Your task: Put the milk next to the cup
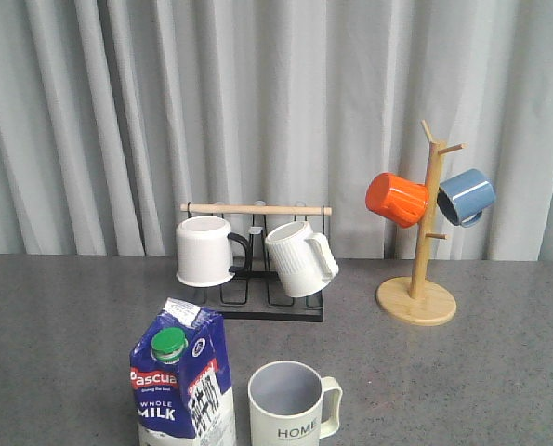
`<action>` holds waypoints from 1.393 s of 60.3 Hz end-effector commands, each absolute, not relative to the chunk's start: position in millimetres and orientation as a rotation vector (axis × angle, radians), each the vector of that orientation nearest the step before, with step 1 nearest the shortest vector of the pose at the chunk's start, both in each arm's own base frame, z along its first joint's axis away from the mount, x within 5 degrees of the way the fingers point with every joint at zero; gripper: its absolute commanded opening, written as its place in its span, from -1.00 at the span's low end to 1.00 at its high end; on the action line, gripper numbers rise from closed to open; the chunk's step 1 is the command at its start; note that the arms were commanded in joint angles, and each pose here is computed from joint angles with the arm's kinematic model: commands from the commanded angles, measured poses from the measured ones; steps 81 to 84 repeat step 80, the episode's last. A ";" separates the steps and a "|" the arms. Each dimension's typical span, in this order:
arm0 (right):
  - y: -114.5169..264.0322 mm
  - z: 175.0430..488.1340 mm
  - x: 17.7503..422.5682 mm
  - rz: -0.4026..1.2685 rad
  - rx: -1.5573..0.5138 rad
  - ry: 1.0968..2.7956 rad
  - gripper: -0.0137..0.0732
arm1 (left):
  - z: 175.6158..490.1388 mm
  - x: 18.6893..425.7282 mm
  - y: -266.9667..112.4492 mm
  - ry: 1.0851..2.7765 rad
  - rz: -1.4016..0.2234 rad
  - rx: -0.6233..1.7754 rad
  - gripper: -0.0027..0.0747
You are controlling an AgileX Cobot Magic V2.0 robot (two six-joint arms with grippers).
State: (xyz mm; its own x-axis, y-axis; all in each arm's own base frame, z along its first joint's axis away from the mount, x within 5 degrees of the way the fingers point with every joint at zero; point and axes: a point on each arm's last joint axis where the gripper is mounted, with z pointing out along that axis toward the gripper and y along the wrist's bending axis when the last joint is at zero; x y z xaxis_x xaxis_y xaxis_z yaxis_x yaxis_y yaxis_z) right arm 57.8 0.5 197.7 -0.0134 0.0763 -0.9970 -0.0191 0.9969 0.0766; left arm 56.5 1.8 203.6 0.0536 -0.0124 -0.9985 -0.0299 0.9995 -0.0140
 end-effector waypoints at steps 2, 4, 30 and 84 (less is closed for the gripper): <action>0.8 203.6 58.6 0.064 0.047 1.494 -0.70 | 203.4 55.9 1.4 1.459 0.003 -0.036 -0.95; 0.9 204.0 58.6 0.066 0.046 1.490 -0.70 | 203.4 55.9 1.4 1.459 0.003 -0.036 -0.95; 1.1 204.3 58.5 0.075 0.049 1.489 -0.70 | 203.4 55.9 1.4 1.459 0.003 -0.036 -0.95; 1.1 204.2 58.5 0.073 0.047 1.490 -0.70 | 203.4 55.9 1.4 1.459 0.003 -0.036 -0.95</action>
